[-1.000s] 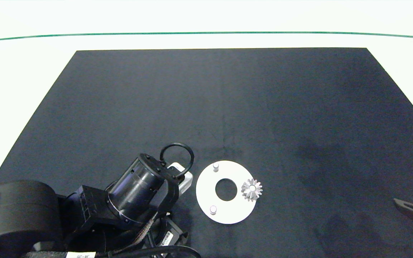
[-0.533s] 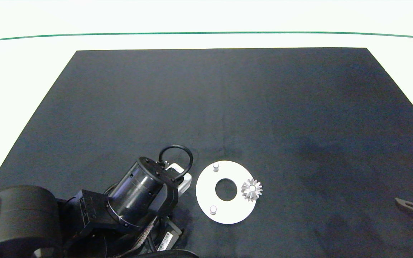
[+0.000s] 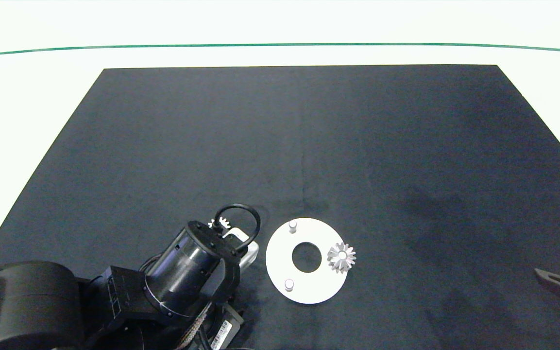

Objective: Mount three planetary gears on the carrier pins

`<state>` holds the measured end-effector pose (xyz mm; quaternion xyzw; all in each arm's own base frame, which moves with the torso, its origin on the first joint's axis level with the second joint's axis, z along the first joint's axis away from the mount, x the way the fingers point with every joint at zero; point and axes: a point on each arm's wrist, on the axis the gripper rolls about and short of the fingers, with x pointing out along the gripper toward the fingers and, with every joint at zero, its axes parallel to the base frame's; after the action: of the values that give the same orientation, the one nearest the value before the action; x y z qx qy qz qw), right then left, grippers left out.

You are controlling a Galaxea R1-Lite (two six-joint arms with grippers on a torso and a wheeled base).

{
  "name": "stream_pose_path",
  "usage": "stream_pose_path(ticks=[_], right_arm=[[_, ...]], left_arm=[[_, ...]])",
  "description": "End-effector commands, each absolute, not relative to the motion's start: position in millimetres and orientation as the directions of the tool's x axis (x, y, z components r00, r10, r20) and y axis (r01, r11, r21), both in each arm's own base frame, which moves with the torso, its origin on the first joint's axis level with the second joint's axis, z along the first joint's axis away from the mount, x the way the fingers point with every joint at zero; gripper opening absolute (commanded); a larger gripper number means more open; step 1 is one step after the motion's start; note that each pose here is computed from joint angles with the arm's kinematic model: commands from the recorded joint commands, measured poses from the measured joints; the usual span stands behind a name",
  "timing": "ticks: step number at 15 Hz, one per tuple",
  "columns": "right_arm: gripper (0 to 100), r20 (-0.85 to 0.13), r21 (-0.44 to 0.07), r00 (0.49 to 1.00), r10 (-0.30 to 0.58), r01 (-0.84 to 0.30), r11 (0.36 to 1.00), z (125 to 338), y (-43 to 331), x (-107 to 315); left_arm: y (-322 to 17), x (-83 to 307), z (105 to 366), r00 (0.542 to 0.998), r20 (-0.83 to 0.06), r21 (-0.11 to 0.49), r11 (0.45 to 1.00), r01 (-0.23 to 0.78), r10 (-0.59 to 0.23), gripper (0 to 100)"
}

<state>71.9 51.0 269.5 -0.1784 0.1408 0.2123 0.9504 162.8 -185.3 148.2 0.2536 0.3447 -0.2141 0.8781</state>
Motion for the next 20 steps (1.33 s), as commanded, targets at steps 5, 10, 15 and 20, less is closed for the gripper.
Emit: stream_pose_path(ticks=[5,10,15,20], right_arm=[[100,-0.348,-0.282,0.869,0.351,-0.454,0.845,268.7,51.3,72.3],[100,-0.344,-0.281,0.87,0.352,-0.453,0.846,269.4,50.7,71.6],[100,-0.34,-0.279,0.87,0.357,-0.456,0.845,269.7,50.0,70.6],[100,-0.318,-0.273,0.882,0.349,-0.437,0.857,275.3,47.8,69.3]], left_arm=[[-184.3,162.2,149.5,0.674,-0.71,0.299,0.781,0.549,-0.202,48],[-182.6,160.8,146.9,0.673,-0.712,0.299,0.78,0.549,-0.2,39],[-177.4,157.1,146.3,0.682,-0.701,0.316,0.767,0.558,-0.208,29],[-168.3,147.2,171.6,0.757,-0.611,0.321,0.802,0.503,-0.23,18]])
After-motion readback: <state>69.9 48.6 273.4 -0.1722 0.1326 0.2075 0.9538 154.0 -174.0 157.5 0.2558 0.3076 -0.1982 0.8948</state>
